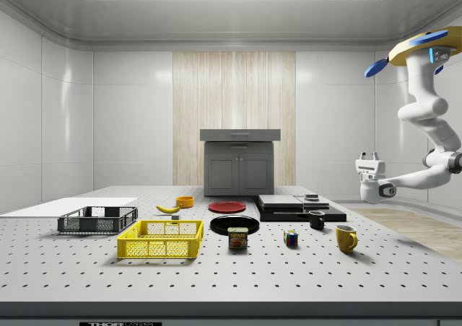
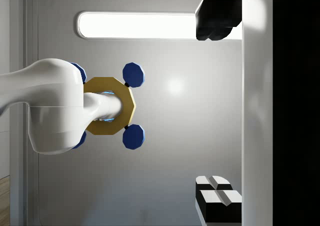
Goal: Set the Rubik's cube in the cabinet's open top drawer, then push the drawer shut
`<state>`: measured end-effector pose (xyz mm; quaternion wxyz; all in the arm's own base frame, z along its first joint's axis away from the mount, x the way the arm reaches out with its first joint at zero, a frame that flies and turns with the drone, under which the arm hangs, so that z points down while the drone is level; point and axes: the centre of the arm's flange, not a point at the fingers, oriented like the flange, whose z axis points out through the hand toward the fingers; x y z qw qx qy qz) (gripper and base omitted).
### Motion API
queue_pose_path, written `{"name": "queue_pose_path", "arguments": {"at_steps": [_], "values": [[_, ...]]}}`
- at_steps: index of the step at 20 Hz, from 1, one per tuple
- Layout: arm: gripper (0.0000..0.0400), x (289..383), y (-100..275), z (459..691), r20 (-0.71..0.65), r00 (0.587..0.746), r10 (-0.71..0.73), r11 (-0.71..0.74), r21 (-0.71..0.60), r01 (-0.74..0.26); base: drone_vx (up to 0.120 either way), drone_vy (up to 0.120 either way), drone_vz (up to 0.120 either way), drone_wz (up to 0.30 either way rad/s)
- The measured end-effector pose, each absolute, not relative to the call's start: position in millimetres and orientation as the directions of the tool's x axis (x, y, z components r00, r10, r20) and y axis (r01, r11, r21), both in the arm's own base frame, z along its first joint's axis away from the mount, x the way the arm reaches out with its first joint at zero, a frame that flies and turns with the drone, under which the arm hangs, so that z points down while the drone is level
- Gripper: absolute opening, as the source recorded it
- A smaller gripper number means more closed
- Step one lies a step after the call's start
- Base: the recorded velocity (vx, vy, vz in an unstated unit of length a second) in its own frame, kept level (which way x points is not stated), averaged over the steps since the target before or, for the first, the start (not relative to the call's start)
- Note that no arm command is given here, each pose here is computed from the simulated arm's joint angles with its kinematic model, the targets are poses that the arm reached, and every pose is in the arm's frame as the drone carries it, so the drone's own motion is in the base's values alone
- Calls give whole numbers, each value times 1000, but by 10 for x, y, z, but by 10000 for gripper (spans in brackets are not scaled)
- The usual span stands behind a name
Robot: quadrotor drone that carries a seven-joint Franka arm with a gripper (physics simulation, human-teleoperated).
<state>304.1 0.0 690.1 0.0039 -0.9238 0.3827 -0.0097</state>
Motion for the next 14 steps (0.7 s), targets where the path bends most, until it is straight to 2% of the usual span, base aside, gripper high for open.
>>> {"name": "queue_pose_path", "arguments": {"at_steps": [14], "values": [[400,3032,2,6913,24,707,-707,-707,-21,-707,120,120,0,0]]}}
